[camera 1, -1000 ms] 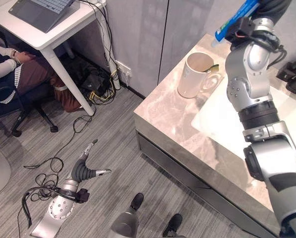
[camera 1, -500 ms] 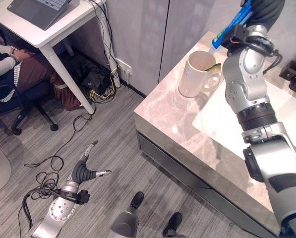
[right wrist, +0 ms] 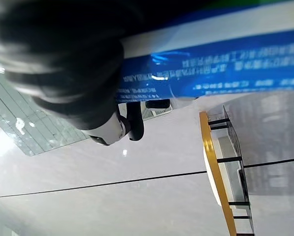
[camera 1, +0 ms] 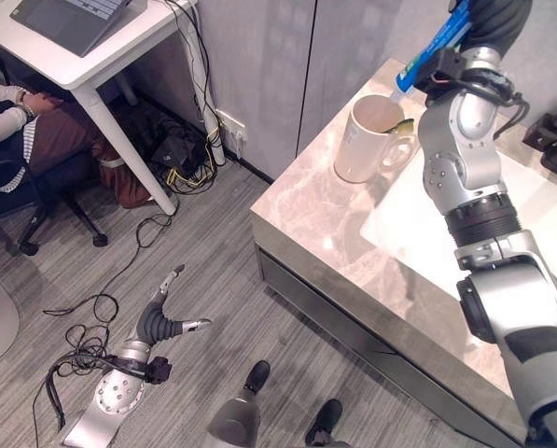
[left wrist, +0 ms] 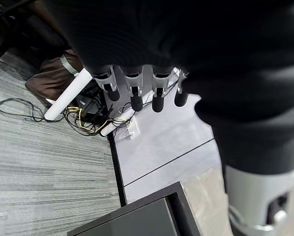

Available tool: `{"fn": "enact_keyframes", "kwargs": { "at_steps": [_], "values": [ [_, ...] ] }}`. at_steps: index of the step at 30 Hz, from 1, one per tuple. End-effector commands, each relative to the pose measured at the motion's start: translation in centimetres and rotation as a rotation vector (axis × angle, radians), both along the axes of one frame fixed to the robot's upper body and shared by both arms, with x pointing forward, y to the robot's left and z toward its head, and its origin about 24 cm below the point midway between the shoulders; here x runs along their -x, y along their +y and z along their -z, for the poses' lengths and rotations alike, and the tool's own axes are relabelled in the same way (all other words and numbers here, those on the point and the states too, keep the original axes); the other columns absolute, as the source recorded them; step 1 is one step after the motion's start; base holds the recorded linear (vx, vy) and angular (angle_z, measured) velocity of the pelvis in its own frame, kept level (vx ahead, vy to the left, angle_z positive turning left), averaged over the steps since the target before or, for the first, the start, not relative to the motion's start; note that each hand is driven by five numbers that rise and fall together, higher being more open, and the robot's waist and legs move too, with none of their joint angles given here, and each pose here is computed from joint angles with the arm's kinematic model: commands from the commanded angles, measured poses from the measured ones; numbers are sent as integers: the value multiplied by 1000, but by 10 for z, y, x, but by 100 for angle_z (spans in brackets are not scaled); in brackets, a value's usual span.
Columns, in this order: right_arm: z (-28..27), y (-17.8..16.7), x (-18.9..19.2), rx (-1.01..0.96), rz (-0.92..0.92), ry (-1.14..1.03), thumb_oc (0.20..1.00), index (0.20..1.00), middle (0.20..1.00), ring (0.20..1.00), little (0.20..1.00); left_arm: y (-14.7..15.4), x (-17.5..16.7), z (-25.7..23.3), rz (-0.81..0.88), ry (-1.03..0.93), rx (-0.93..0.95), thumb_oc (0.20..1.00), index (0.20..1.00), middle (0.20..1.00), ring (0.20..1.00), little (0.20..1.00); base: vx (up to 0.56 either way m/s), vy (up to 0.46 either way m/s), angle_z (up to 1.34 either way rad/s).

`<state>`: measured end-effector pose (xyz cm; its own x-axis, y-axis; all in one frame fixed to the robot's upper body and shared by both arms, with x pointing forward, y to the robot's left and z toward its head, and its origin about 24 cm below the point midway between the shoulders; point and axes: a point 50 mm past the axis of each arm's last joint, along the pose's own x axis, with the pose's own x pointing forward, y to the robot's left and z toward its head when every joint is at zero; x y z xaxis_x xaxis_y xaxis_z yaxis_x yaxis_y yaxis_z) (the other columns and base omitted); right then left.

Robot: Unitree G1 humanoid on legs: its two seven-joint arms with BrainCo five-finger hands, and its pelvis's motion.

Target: Put brush and paste in cup on sink, flatten towel.

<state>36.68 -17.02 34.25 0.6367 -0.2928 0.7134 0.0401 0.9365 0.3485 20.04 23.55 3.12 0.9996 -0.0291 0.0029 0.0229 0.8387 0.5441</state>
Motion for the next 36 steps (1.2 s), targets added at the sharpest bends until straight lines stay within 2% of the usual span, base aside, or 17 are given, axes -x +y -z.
{"fn": "enact_keyframes", "kwargs": {
  "at_steps": [1,18,36],
  "values": [
    [-25,0,14,21,-18,-119,200,200,200,200,200,2,-1,-13,9,-65,3,1000,1000,1000,1000,1000,0,0,0],
    [-15,16,27,35,-118,-171,200,200,200,200,200,3,-3,-12,-18,-69,-13,1000,1000,1000,1000,1000,-5,-3,-3],
    [-4,26,16,34,-116,-100,200,200,200,200,200,4,-1,-12,-28,-75,-16,1000,1000,1000,1000,1000,-4,3,-2]
  ]
}}
